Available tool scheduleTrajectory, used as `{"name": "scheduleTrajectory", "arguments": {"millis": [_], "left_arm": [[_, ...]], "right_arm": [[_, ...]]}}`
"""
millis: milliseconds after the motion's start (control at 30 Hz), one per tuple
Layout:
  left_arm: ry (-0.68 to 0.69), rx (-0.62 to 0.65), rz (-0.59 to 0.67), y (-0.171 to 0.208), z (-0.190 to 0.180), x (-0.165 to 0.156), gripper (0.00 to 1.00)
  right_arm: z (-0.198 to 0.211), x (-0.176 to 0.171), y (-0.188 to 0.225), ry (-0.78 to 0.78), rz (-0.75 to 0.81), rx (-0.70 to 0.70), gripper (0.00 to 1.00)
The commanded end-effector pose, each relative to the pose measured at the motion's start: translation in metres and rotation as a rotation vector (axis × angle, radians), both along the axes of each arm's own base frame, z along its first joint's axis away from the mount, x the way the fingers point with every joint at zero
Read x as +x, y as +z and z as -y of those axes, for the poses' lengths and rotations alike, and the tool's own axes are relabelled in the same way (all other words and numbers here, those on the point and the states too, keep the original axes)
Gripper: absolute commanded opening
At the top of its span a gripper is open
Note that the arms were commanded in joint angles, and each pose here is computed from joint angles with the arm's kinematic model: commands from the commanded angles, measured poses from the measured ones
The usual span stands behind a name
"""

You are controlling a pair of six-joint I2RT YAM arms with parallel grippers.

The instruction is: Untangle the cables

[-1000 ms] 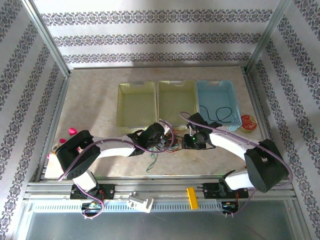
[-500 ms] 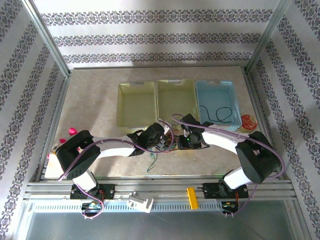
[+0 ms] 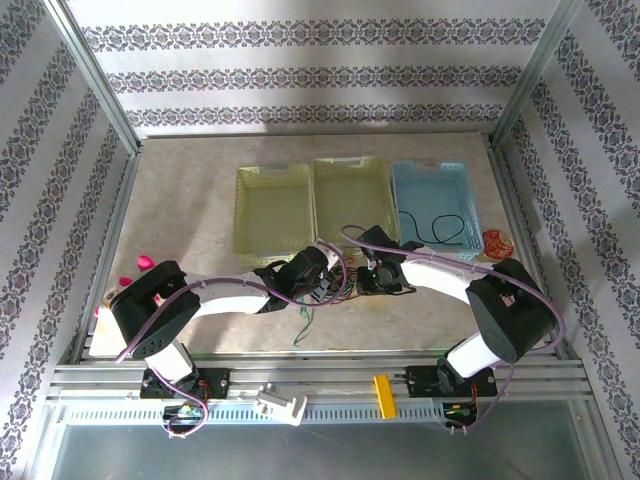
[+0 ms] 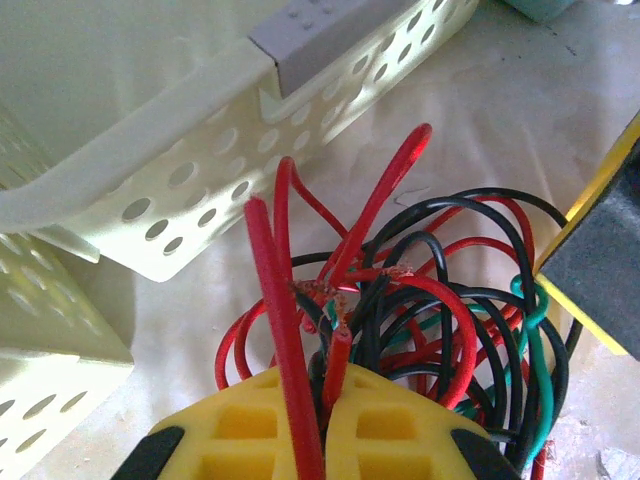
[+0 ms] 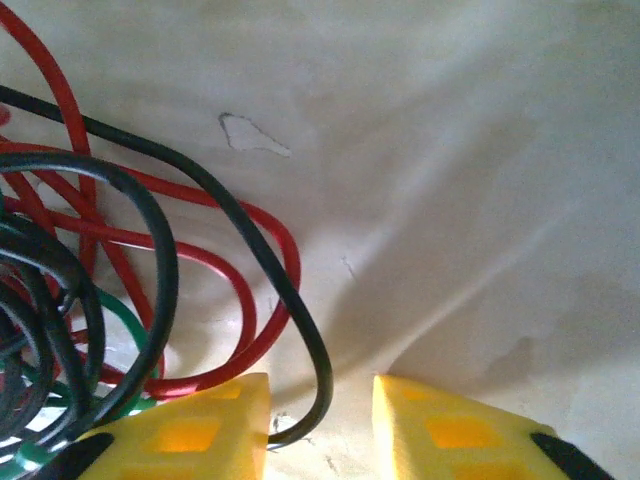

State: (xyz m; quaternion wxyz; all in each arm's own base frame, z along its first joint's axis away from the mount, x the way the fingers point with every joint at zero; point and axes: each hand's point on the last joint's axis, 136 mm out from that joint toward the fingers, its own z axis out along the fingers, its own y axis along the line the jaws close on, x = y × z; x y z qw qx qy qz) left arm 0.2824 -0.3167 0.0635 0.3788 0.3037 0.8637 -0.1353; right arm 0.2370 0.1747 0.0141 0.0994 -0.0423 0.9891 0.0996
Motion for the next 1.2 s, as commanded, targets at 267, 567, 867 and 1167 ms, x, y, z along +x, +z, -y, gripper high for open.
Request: {"name": "scheduleTrajectory", "arguments": {"millis": [267,567,867,1167], "left_arm": [[-0.059,0.054,-0.063,-0.017,-0.005,-0.021,0.0],[-0.053,0.095,-0.087,-0.028,-0.008,-0.021,0.0],[-0.04,0.102,-0.086,-0.031,-0.009,-0.02,0.06],[-0.047,0.101,-0.088,-0.032,-0.008,-0.02,0.35]], "right_arm": [[0.033,0.007,0.02,-0.119,0.149,-0.115,0.0],[0.084,0.018,0.109,-0.357,0.487,-0.107,0.0],[0.15,0.032,0.214,-0.594,0.794,-0.121,0.0],[0.157,0.051,0.25,-0.594,0.823,0.017,0.0]]}}
